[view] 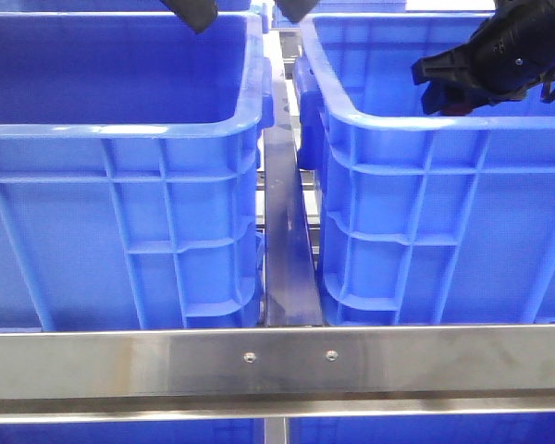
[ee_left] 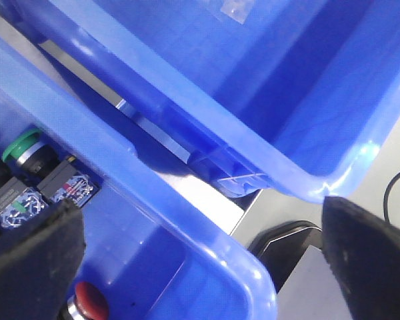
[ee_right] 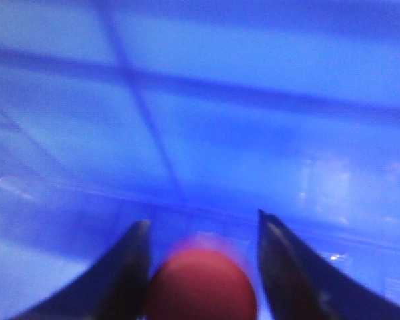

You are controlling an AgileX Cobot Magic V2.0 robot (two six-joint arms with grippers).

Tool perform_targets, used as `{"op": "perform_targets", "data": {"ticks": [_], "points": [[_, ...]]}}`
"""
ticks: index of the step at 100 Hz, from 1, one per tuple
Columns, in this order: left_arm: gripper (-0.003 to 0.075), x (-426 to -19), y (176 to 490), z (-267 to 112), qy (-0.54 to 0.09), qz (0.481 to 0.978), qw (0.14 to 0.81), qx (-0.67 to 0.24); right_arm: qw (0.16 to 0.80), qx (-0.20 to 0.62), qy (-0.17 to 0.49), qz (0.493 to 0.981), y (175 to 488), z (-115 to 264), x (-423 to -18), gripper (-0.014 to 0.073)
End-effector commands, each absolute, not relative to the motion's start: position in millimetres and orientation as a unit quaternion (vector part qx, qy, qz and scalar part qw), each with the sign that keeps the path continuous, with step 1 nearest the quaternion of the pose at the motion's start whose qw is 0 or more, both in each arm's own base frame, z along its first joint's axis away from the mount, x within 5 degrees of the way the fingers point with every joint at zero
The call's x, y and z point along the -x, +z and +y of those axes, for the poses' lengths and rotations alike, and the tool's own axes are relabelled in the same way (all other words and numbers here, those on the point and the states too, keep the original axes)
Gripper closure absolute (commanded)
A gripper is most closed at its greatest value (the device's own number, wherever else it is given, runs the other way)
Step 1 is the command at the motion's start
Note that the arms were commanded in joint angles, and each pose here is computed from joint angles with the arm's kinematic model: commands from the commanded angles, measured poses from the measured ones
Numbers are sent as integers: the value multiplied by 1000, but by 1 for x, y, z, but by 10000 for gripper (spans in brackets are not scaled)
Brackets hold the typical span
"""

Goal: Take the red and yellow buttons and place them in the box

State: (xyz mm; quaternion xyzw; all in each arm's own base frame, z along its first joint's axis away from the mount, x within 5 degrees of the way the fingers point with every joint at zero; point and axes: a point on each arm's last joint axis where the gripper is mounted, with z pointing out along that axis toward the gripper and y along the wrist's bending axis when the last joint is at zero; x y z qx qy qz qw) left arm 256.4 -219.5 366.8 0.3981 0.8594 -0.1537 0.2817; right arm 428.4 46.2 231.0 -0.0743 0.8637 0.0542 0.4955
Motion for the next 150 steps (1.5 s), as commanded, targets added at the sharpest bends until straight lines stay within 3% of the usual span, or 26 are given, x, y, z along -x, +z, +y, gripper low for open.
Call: {"op": "perform_targets", "data": {"ticks": [1,33,74,84,104,120,150], "points": [[48,-248,392,-218,-175,841,329,-393,532,76,54,841,264,45,-426,95],[48,-248,392,-218,-175,841,329,-393,556,73,49,826,289,42,-412,65],[49,-248,392,-218,-173,841,329,-393,584,67,43,808,324,33,-319,79],[48,-248,391,-218,-170,842,326,-395,589,70,46,804,327,31,-293,167],[48,-248,390,-216,-163,844,319,-399,609,80,59,787,332,30,-241,496],[49,-248,390,-216,-159,844,320,-400,625,97,78,771,332,32,-200,670],[49,-250,390,-212,-138,845,326,-401,643,97,77,756,320,28,-160,664]]}}
